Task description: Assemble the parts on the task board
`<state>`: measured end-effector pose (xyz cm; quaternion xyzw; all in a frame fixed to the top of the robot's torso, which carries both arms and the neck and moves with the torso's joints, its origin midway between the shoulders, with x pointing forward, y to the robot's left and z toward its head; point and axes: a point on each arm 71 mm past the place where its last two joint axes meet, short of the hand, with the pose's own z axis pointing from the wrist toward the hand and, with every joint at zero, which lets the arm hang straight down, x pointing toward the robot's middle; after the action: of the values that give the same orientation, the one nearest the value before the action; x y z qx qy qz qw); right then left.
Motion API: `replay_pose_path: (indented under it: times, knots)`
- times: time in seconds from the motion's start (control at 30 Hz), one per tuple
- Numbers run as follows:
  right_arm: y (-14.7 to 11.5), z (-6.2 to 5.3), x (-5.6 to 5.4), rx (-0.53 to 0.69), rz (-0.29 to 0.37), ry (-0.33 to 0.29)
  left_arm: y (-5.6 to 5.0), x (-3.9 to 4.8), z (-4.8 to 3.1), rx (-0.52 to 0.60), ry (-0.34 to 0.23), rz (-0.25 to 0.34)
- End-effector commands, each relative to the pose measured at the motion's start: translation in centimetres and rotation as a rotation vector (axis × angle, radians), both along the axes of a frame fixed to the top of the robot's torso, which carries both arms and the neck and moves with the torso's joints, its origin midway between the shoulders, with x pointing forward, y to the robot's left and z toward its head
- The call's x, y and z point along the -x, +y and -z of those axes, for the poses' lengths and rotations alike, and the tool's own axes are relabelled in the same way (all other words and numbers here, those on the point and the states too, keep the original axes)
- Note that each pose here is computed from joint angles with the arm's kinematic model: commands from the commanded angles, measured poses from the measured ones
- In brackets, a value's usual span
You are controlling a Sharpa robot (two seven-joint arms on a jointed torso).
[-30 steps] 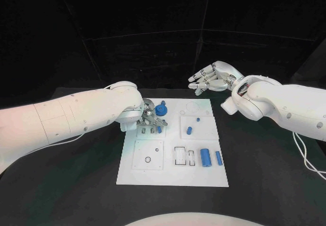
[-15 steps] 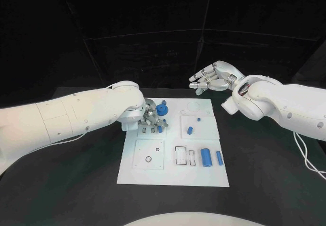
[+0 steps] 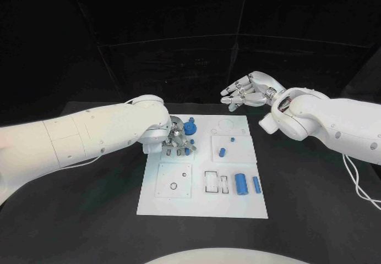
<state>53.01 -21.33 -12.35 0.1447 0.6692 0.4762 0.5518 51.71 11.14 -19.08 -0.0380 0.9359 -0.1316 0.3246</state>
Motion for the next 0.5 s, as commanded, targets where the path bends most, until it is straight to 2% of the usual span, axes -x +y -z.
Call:
replay_pose_path:
  times: [0.03, 0.5]
  knots:
    - [0.11, -0.13, 0.01, -0.002, -0.011, -0.001, -0.10, 0.09, -0.06, -0.004, 0.010, 0.007]
    - [0.16, -0.08, -0.12, -0.001, -0.012, 0.000, -0.03, 0.09, -0.20, 0.038, -0.010, -0.008]
